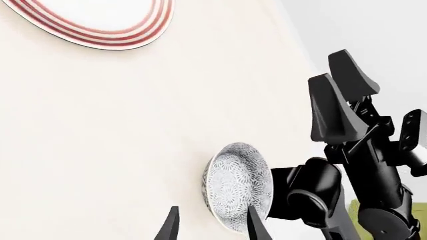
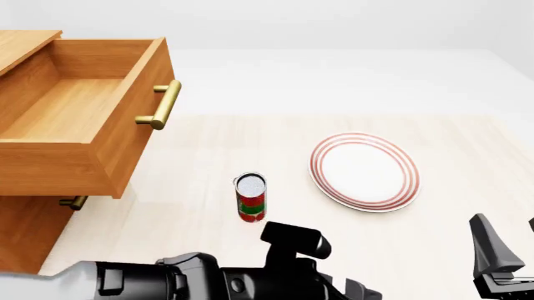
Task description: Put the bowl in the top drawer of the cabinet.
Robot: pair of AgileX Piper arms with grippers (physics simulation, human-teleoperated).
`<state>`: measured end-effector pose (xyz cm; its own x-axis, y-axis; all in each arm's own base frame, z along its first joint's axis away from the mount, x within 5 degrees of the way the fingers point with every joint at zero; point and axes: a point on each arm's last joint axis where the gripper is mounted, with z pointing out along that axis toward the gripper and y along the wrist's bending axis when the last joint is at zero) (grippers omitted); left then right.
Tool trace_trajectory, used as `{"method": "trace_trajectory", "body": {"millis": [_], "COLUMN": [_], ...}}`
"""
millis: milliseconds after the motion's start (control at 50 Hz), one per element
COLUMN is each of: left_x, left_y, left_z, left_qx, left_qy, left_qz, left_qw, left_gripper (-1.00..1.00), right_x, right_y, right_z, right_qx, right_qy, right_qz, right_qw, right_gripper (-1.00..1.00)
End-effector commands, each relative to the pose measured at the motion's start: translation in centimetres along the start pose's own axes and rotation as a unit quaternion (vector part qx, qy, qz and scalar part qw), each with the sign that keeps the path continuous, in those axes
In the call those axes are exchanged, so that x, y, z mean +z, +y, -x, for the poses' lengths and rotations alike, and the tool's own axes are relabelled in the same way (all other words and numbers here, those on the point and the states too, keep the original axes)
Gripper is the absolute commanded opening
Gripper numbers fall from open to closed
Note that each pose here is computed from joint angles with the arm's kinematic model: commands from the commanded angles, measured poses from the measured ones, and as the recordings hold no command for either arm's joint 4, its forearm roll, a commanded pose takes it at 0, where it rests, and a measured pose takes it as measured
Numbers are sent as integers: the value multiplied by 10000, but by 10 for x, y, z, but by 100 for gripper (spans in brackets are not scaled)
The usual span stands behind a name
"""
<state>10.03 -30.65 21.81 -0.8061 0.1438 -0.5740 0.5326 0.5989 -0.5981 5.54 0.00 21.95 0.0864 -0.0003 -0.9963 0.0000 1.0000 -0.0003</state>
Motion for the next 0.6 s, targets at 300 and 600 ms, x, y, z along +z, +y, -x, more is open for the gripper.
{"method": "trace_trajectory", "body": {"millis": [300,600], "left_x": [19,28], "left_y": [-1,0], "left_z": [-17,-24], "left_qx": [-179,-289], "left_qy": [196,272], "left_qz": [-13,-18], "left_qw": [9996,9992], "left_gripper": [100,100], "right_x": [0,0], "right_y": [0,0], "right_z": [0,0], "right_qx": [0,0], "right_qy": [1,0], "right_qz": [0,0], "right_qw": [10000,10000], "right_gripper": [100,100]}}
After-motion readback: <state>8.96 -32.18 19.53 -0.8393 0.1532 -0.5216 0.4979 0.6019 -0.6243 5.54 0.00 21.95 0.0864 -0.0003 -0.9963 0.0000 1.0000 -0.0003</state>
